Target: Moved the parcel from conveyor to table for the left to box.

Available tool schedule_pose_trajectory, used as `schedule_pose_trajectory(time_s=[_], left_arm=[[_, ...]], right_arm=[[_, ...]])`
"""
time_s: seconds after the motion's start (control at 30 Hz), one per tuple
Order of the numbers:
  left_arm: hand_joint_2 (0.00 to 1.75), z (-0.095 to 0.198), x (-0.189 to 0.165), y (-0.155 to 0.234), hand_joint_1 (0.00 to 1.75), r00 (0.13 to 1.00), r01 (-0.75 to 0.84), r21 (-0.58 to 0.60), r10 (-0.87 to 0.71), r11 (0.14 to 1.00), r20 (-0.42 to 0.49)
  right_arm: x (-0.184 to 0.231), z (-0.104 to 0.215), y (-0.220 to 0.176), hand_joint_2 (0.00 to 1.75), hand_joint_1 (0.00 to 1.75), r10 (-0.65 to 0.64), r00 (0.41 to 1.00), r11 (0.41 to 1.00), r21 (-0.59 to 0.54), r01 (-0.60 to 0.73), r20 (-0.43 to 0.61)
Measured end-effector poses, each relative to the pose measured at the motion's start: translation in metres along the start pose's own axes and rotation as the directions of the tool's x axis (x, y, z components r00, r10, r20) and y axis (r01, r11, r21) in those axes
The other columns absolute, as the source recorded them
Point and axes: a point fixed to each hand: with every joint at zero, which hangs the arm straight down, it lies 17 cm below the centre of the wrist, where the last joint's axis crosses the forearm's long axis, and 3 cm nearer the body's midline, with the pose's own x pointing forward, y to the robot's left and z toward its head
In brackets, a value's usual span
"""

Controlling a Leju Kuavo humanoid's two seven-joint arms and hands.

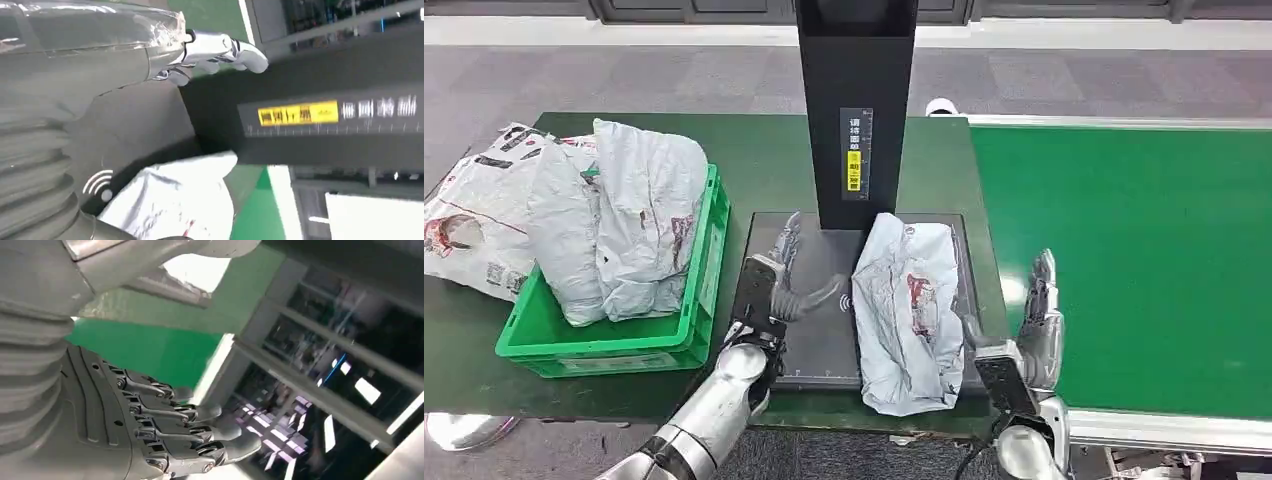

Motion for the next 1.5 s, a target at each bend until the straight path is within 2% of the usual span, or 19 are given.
schedule_pose_trajectory(time_s=[0.2,0.3,0.4,0.5,0.7,0.73,0.77,0.9,1.0,1.13,1.23,1.4,1.5], left_arm=[[1.75,0.01,-0.011,-0.031,0.0,0.995,0.096,-0.114,-0.099,0.989,-0.014],[1.75,0.016,-0.021,-0.054,0.0,0.976,0.207,-0.224,-0.215,0.952,-0.014],[1.75,0.032,-0.045,-0.083,0.0,0.919,0.365,-0.382,-0.395,0.849,-0.002],[1.75,0.058,-0.075,-0.106,0.0,0.807,0.532,-0.525,-0.586,0.665,0.074],[1.75,0.071,-0.091,-0.115,0.0,0.741,0.592,-0.592,-0.657,0.546,0.134],[1.75,0.073,-0.094,-0.115,0.42,0.726,0.604,-0.606,-0.672,0.519,0.148],[1.75,0.073,-0.097,-0.116,1.75,0.71,0.614,-0.618,-0.686,0.491,0.161],[1.75,0.083,-0.11,-0.122,1.75,0.636,0.641,-0.682,-0.742,0.352,0.214],[1.75,0.081,-0.117,-0.117,1.75,0.579,0.666,-0.69,-0.779,0.284,0.239],[1.75,0.073,-0.116,-0.112,1.75,0.541,0.706,-0.659,-0.798,0.259,0.266],[1.75,0.066,-0.112,-0.107,1.75,0.536,0.724,-0.63,-0.804,0.281,0.257],[1.75,0.037,-0.093,-0.085,1.75,0.61,0.712,-0.534,-0.778,0.455,0.15],[1.75,0.024,-0.087,-0.072,1.75,0.629,0.705,-0.498,-0.77,0.505,0.11]], right_arm=[[-0.015,-0.002,-0.023,1.75,0.0,-0.039,0.998,0.996,-0.077,0.036,-0.045],[-0.017,-0.004,-0.029,1.75,0.0,-0.045,0.998,0.995,-0.097,0.04,-0.05],[-0.018,-0.008,-0.031,1.75,0.0,-0.049,0.998,0.994,-0.102,0.044,-0.05],[-0.02,-0.011,-0.034,1.75,0.0,-0.052,0.997,0.993,-0.108,0.046,-0.053],[-0.022,-0.011,-0.037,1.75,0.0,-0.048,0.997,0.992,-0.115,0.041,-0.057],[-0.021,-0.012,-0.037,1.75,0.0,-0.047,0.997,0.993,-0.115,0.041,-0.054],[-0.02,-0.013,-0.037,1.75,0.0,-0.047,0.998,0.992,-0.116,0.04,-0.051],[-0.018,-0.02,-0.039,1.75,0.0,-0.039,0.999,0.992,-0.122,0.034,-0.037],[-0.019,-0.02,-0.039,1.75,0.0,-0.029,0.999,0.993,-0.12,0.024,-0.042],[-0.019,-0.019,-0.034,1.75,0.0,-0.026,0.998,0.994,-0.103,0.02,-0.049],[-0.022,-0.019,-0.037,1.75,0.0,-0.021,0.998,0.994,-0.112,0.015,-0.058],[-0.027,-0.017,-0.04,1.75,0.0,-0.019,0.996,0.993,-0.12,0.009,-0.082],[-0.028,-0.015,-0.039,1.75,0.0,-0.019,0.996,0.993,-0.118,0.008,-0.086]])
